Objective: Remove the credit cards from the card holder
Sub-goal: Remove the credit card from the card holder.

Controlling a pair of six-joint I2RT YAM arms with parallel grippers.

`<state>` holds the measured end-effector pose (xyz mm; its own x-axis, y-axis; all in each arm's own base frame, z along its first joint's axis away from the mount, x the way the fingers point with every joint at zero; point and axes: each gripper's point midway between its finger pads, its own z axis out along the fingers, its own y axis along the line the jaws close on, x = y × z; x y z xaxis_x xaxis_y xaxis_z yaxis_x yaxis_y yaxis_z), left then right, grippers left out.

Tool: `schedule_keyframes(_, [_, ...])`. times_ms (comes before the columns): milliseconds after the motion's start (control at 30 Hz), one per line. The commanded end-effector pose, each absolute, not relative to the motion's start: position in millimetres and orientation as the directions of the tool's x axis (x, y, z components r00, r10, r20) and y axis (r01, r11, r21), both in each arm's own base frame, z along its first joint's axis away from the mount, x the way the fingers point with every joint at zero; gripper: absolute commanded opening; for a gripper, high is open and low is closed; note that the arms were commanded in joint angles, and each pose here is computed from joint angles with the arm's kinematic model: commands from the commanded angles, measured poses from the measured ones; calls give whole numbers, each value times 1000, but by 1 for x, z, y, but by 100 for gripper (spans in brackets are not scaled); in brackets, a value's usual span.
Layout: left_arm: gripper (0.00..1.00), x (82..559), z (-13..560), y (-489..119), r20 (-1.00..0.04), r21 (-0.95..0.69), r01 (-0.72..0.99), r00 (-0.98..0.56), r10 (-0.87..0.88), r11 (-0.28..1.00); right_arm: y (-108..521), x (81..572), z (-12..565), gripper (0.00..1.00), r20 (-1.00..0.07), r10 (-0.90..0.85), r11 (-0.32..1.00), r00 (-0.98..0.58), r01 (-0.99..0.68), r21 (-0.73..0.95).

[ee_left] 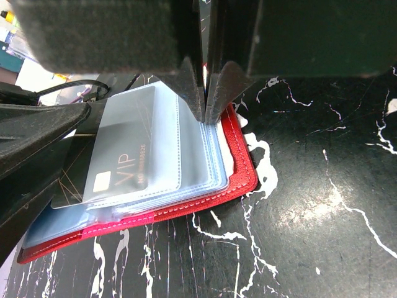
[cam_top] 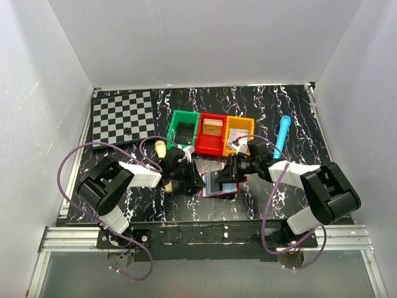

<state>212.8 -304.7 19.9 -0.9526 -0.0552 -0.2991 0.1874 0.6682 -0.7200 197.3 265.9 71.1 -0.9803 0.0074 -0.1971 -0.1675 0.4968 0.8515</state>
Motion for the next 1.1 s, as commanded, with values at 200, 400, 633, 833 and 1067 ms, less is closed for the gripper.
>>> schedule_keyframes(200, [0, 205, -3, -292, -268, -661, 152, -963, -41, 735, 265, 199, 86, 29, -255, 0, 463, -967, -226, 857])
schedule_keyframes(400, [0, 205, -2, -292, -273, -663, 154, -961, -45, 733, 263, 199, 84, 25, -255, 6, 470, -967, -222, 854])
schedule_keyframes(633, [0, 205, -1, -291, -276, -664, 153, -960, -49, 732, 261, 200, 86, 23, -262, 16, 475, -965, -223, 851])
schedule_keyframes(833, [0, 204, -1, -290, -275, -663, 151, -960, -51, 734, 257, 199, 84, 21, -261, 23, 481, -965, -218, 849])
schedule_keyframes(1067, [0, 204, 2, -290, -281, -667, 155, -958, -54, 729, 257, 198, 85, 13, -261, 22, 482, -965, -218, 849])
